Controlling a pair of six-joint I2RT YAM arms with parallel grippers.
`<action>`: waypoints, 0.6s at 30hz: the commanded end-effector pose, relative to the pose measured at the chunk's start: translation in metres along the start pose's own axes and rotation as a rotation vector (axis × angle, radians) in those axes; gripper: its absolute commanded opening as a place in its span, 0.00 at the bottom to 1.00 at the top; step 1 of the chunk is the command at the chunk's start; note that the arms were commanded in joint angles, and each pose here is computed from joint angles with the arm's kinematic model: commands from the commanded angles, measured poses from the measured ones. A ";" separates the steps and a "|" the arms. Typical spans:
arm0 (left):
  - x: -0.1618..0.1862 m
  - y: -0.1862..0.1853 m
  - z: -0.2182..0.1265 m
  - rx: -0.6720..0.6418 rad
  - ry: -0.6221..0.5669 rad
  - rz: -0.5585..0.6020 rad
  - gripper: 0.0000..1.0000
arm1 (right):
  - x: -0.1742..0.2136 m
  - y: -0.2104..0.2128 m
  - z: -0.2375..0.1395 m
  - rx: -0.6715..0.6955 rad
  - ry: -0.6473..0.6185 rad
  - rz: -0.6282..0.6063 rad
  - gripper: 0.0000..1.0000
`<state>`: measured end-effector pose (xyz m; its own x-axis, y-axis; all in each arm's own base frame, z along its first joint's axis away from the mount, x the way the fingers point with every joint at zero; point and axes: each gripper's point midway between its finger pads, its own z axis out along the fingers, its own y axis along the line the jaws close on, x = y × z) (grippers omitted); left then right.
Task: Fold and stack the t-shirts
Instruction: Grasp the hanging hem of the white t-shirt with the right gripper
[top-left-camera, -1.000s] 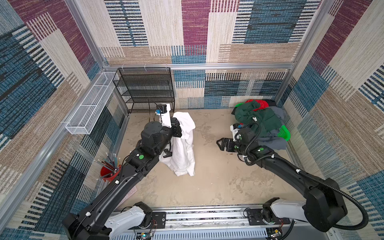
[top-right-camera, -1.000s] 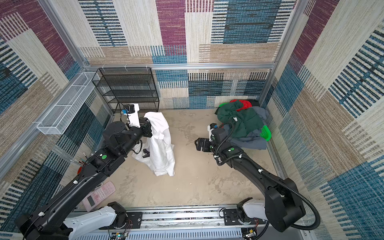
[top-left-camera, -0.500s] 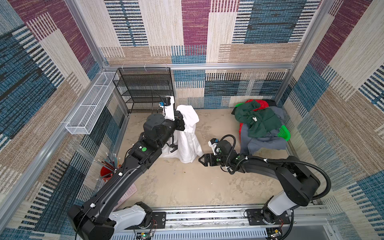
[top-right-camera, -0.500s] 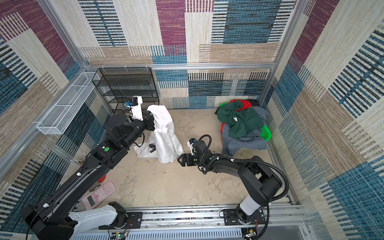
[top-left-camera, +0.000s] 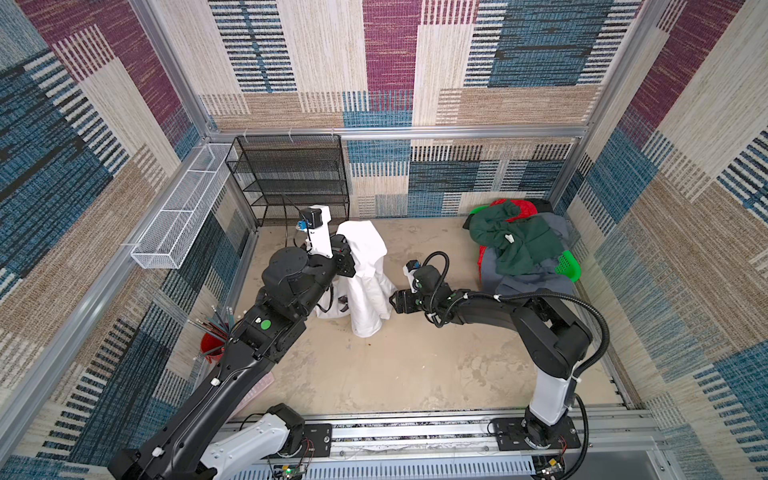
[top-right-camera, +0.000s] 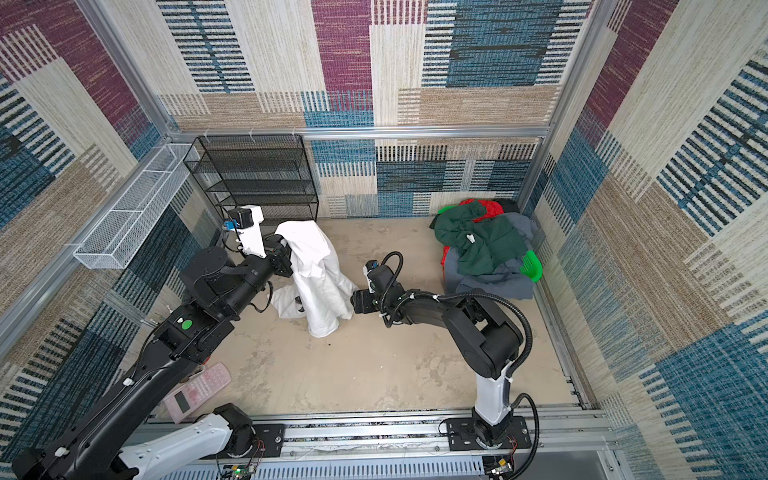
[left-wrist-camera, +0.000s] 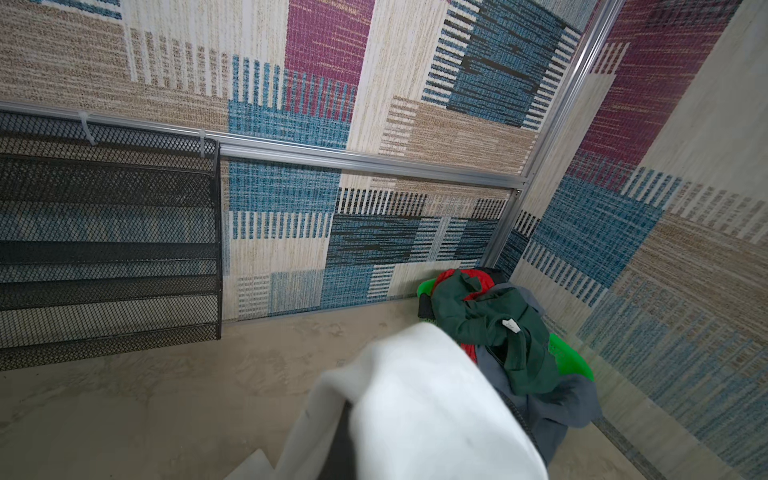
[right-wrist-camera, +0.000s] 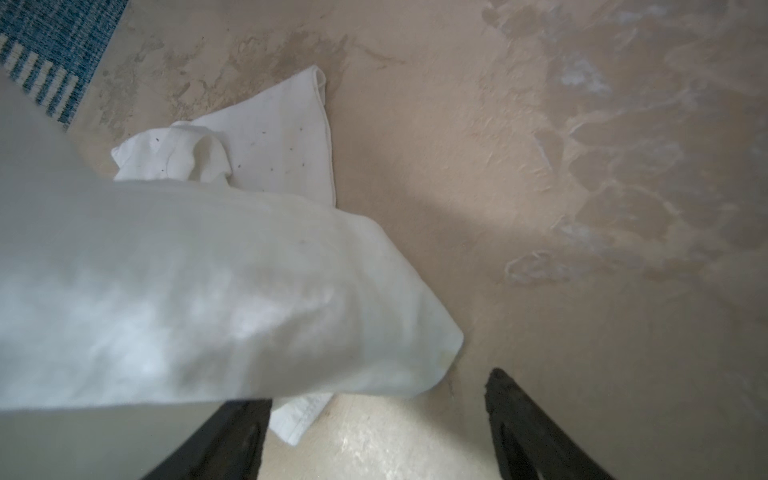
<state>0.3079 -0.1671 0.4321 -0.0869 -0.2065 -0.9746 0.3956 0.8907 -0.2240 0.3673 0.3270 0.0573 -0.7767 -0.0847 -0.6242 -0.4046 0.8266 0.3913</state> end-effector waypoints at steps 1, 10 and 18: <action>-0.002 0.007 -0.003 -0.038 -0.015 0.023 0.00 | -0.003 0.015 0.009 -0.087 -0.009 -0.028 0.69; 0.004 0.012 -0.007 -0.060 0.007 0.040 0.00 | -0.005 0.015 0.022 -0.096 -0.018 -0.063 0.37; 0.013 0.023 -0.009 -0.113 0.044 0.043 0.00 | -0.022 0.004 0.026 -0.004 -0.056 -0.075 0.11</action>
<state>0.3059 -0.1502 0.4167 -0.1111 -0.1682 -0.9795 0.3197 0.9271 -0.1955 0.3840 0.3489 0.0490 -0.7447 -0.1236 -0.6559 -0.4711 0.7935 0.3853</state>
